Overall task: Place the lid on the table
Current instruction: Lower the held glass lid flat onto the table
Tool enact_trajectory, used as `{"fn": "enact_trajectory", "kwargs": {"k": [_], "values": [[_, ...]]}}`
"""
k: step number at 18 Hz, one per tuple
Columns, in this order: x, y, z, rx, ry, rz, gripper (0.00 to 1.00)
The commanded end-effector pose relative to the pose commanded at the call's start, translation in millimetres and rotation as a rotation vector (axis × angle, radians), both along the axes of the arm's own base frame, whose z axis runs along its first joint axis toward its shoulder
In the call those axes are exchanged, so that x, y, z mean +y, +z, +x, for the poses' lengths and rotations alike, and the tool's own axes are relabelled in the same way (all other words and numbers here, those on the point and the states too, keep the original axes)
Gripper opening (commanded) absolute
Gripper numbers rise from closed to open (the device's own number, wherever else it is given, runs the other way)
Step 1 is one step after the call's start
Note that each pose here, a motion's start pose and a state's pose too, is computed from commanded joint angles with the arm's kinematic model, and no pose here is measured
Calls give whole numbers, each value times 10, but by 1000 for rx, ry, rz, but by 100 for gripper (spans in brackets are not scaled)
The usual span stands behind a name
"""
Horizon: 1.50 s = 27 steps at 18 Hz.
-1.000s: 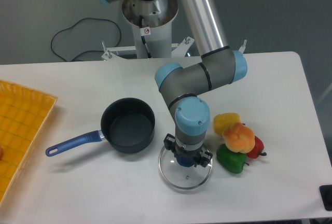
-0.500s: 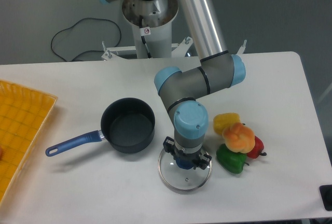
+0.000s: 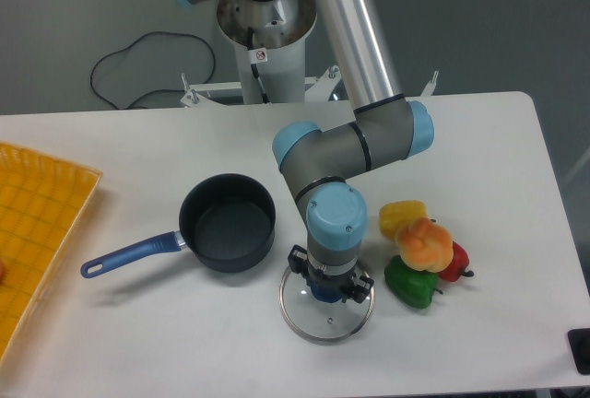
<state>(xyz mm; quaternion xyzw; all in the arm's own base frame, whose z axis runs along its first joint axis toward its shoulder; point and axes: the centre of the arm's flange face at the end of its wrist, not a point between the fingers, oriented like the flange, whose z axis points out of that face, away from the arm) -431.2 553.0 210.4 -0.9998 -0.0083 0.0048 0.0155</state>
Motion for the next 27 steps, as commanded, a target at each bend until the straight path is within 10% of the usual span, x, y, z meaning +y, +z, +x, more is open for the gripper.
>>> {"fn": "enact_trajectory", "kwargs": {"k": [27], "values": [[1,-53,-3,6,-1,-11,68]]}}
